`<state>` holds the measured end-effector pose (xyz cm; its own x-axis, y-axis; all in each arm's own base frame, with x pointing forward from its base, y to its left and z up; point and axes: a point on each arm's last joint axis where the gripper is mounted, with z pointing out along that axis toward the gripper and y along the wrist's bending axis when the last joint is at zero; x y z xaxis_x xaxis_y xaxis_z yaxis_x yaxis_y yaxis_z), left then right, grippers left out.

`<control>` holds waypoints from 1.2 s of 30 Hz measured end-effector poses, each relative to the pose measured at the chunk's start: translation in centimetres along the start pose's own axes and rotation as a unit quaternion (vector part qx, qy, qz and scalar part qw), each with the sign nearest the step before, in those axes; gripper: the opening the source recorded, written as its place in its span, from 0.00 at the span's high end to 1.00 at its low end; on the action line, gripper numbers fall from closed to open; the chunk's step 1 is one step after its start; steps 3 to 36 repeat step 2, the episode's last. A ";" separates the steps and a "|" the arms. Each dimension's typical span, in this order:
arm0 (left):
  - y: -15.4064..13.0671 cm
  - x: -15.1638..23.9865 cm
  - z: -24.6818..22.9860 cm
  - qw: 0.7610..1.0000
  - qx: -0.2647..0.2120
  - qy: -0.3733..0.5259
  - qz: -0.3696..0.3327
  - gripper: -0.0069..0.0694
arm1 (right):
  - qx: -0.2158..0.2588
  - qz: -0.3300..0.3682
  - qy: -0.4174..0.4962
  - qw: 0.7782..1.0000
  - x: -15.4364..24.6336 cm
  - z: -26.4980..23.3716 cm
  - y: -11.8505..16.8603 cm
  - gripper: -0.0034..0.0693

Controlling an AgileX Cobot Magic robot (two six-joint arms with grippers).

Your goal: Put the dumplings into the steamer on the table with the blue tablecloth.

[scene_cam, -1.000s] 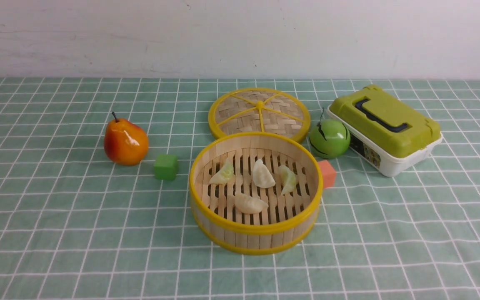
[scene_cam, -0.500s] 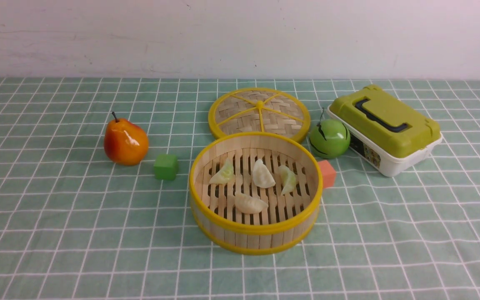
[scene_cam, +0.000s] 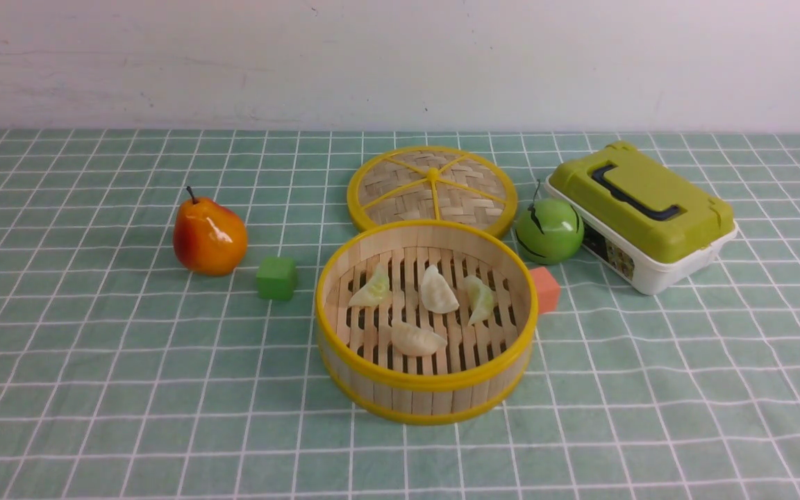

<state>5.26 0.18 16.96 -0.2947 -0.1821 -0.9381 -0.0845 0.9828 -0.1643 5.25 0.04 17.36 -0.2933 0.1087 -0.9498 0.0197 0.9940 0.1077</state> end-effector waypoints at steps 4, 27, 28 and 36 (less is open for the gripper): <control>0.0 0.0 0.0 1.000 0.000 0.000 0.000 0.91 | 0.000 0.000 0.000 1.000 0.0 0.0 0.0 0.82; 0.0 0.0 0.0 1.000 0.000 0.000 0.000 0.91 | 0.000 0.000 0.000 1.000 0.0 0.0 0.0 0.82; 0.0 0.0 0.0 1.000 0.000 0.000 0.000 0.91 | 0.000 0.000 0.000 1.000 0.0 0.0 0.0 0.82; 0.0 0.0 0.0 1.000 0.000 0.000 0.000 0.91 | 0.000 0.000 0.000 1.000 0.0 0.0 0.0 0.82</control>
